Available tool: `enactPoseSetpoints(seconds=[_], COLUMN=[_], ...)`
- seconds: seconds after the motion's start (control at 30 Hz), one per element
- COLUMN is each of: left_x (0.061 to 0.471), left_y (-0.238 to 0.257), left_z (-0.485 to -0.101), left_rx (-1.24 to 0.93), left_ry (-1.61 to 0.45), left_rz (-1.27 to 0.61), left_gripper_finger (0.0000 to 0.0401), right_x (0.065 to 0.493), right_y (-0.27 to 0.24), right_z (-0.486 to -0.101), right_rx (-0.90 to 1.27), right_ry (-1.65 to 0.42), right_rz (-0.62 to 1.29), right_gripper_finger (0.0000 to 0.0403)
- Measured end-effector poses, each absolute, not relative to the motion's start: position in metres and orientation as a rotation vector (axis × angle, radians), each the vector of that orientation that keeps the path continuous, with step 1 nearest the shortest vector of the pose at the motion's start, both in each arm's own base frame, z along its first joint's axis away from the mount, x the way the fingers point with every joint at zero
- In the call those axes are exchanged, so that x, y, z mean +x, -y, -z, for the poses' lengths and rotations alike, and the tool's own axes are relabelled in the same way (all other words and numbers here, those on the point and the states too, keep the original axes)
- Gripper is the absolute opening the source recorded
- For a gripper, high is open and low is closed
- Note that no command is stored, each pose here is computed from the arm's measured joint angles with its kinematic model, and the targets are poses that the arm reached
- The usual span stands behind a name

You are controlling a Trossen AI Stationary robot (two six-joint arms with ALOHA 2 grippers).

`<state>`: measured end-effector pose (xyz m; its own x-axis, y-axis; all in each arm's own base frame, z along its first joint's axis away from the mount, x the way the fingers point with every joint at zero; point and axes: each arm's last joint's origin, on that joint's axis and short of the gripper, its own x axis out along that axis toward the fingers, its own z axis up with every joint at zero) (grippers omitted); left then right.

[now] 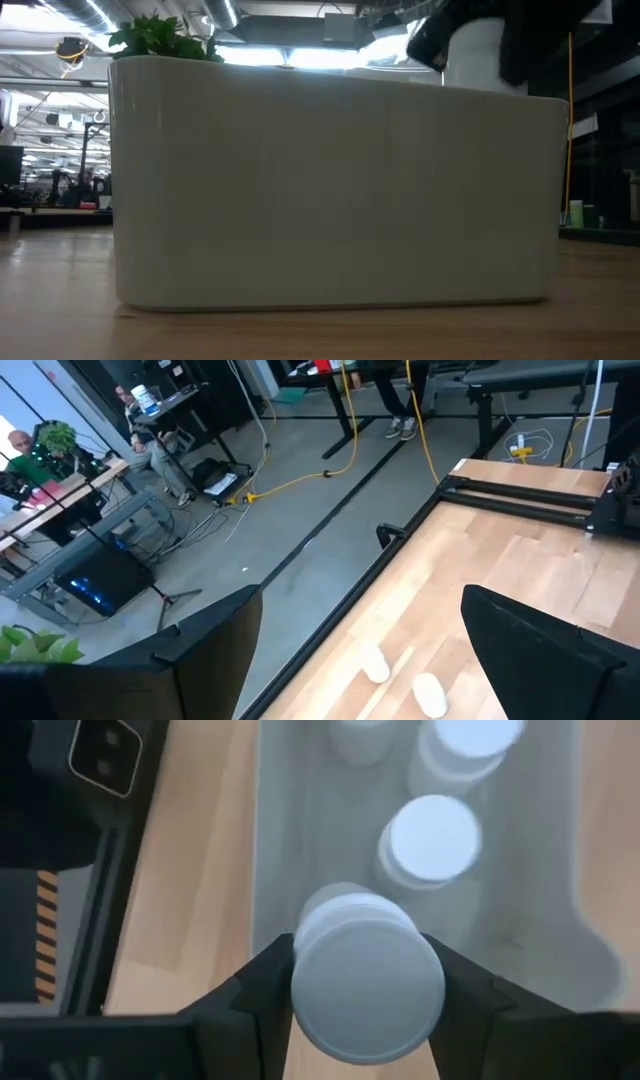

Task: Pick and place pill bottles into a basket
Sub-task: Put the white medicine bottle into the gray bin

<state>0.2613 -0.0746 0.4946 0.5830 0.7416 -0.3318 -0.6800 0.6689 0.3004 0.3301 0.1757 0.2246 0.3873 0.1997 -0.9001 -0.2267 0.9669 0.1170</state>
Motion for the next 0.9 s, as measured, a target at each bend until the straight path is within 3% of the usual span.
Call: enactPoseSetpoints(seconds=[0.7, 0.9], left_x=[0.261, 0.261], left_y=[0.075, 0.075], left_z=[-0.494, -0.494], left_rx=[0.148, 0.147], left_ry=[-0.46, -0.462], left_rz=[-0.831, -0.827], left_gripper_finger=[0.0336, 0.0336], right_x=[0.345, 0.345], right_y=[-0.17, -0.171], right_z=[-0.185, -0.185], right_rx=[-0.004, 0.024], right_ry=[-1.264, -1.269], right_rz=[-0.268, -0.247], right_gripper_finger=[0.0167, 0.0273])
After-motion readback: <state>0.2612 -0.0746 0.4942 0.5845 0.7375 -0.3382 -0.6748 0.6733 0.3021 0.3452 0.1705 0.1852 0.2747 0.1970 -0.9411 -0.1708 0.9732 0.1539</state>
